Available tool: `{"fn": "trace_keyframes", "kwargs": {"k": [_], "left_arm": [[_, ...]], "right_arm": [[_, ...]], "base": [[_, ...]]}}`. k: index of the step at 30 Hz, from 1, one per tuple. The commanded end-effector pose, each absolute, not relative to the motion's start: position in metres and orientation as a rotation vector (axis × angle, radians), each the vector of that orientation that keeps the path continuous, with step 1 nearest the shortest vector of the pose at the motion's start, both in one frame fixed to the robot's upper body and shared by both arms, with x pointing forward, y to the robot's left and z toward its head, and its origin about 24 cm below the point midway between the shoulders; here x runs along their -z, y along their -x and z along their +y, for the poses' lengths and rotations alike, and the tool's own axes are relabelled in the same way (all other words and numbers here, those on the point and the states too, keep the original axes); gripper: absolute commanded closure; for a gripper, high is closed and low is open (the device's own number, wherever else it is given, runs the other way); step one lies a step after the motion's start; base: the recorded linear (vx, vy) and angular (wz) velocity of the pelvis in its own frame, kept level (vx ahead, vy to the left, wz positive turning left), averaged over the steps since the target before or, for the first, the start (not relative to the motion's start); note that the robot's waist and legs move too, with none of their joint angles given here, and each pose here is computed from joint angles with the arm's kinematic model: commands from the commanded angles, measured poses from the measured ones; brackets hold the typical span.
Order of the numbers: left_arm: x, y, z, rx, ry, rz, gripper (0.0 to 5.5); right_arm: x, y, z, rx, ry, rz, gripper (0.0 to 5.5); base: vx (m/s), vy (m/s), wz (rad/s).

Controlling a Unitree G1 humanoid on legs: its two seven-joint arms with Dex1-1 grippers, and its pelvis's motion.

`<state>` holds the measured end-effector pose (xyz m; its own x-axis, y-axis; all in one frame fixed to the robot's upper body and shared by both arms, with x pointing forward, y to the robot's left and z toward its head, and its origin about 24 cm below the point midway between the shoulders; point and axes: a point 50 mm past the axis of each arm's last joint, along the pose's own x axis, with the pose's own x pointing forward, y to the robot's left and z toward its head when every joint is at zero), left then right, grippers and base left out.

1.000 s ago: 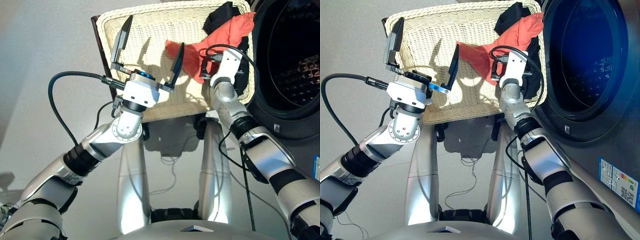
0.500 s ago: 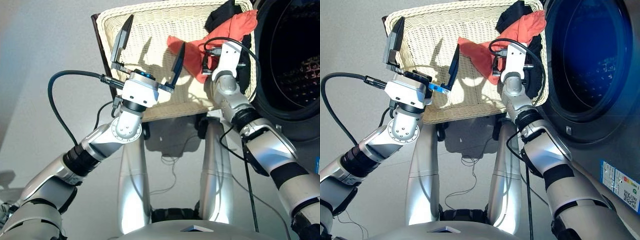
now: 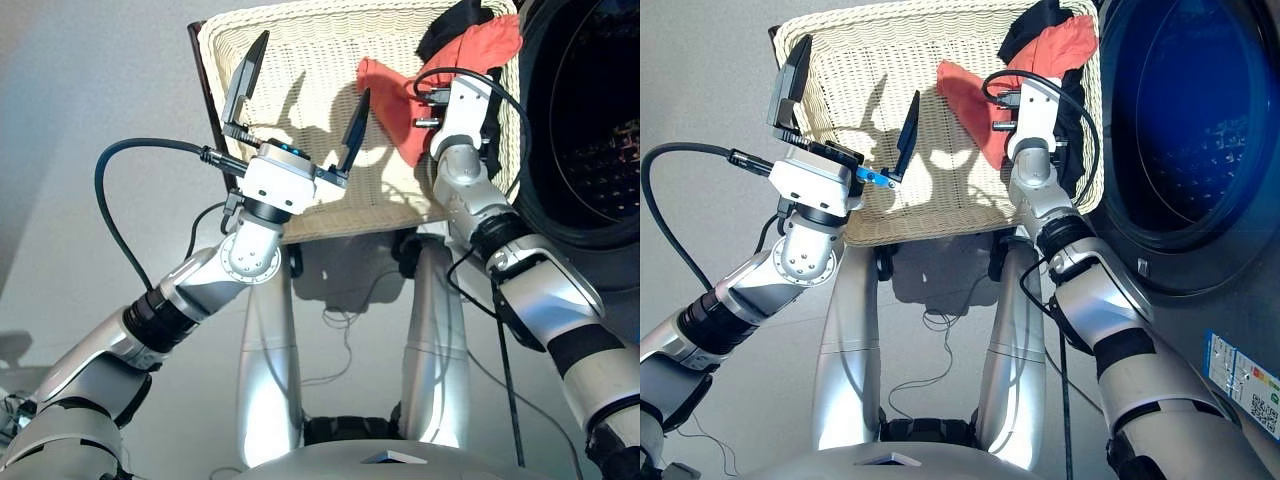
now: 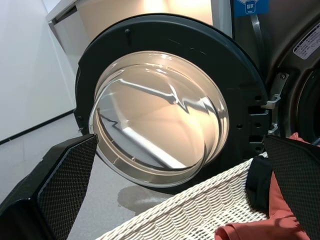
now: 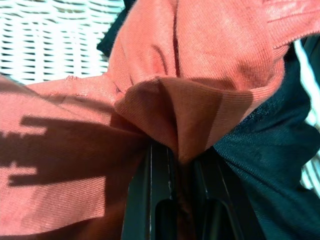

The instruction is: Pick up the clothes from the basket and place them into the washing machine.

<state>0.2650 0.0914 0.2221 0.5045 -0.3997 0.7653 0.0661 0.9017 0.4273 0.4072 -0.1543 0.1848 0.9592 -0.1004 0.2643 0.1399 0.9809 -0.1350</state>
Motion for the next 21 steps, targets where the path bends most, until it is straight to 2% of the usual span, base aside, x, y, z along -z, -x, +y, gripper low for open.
{"fn": "trace_keyframes", "kwargs": {"k": [1, 8, 13, 21], "left_arm": [[-0.242, -0.233, 0.088, 0.335, -0.261, -1.178, 0.00], [-0.244, -0.231, 0.098, 0.268, -0.306, -1.205, 0.00], [-0.247, -0.227, 0.105, 0.237, -0.335, -1.233, 0.00], [-0.252, -0.225, 0.109, 0.209, -0.337, -1.272, 0.00]], "right_arm": [[-0.229, -0.395, -0.160, 0.107, 0.184, -0.495, 5.50], [-0.232, -0.362, -0.195, 0.179, 0.143, -0.646, 5.50], [-0.232, -0.335, -0.233, 0.322, 0.210, -0.736, 5.50], [-0.232, -0.310, -0.276, 0.619, 0.208, -0.820, 5.50]], "base": [[0.000, 0.000, 0.000], [0.000, 0.000, 0.000], [0.000, 0.000, 0.000], [0.000, 0.000, 0.000]]}}
